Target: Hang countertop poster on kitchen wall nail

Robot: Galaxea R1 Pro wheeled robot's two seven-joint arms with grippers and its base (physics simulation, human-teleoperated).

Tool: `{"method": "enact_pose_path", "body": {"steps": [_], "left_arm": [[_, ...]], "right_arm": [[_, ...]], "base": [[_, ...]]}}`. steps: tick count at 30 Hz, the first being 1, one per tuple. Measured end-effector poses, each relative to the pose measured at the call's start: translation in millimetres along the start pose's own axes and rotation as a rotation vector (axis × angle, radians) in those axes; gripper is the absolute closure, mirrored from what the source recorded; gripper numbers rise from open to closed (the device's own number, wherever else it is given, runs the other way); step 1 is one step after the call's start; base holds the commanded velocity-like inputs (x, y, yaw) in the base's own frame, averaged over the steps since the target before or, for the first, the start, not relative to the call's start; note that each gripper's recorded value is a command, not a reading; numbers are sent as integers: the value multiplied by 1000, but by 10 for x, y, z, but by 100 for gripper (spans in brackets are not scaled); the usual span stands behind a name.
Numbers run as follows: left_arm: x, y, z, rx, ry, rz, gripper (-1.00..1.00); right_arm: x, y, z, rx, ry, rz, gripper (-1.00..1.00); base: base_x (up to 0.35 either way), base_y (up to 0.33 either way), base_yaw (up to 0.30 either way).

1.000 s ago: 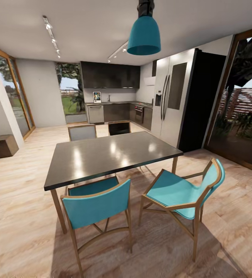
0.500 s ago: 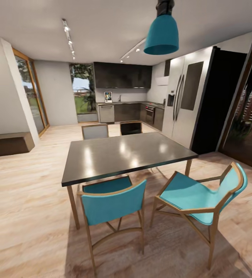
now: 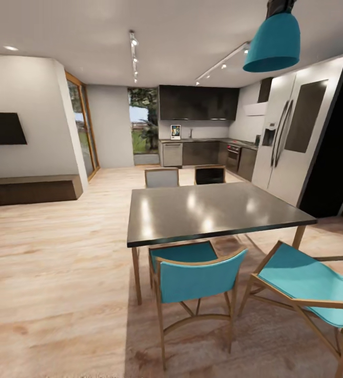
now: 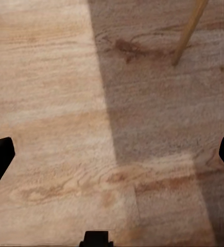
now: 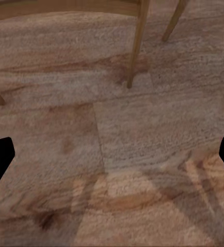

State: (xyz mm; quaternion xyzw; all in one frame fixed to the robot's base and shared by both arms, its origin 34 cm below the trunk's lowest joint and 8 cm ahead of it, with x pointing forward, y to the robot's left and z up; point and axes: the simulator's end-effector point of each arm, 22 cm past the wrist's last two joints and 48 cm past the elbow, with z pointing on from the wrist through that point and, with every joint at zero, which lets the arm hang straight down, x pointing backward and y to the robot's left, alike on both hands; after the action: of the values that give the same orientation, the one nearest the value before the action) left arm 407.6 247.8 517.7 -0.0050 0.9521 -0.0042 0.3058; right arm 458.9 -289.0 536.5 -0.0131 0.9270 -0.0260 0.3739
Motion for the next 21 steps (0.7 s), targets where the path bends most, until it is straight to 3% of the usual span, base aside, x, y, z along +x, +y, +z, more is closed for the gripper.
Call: {"method": "enact_pose_path", "body": {"steps": [10,15,21], "left_arm": [[0,3,0,-1,0,-1,-100],[0,2,0,0,0,-1,-100],[0,3,0,-1,0,-1,-100]], "right_arm": [[-1,0,0,0,0,0,-100],[36,1,-5,-1,8,0,-100],[297,0,-47,-2,64,-2,-100]], "base": [[0,295,285],[0,296,100],[3,295,16]]}}
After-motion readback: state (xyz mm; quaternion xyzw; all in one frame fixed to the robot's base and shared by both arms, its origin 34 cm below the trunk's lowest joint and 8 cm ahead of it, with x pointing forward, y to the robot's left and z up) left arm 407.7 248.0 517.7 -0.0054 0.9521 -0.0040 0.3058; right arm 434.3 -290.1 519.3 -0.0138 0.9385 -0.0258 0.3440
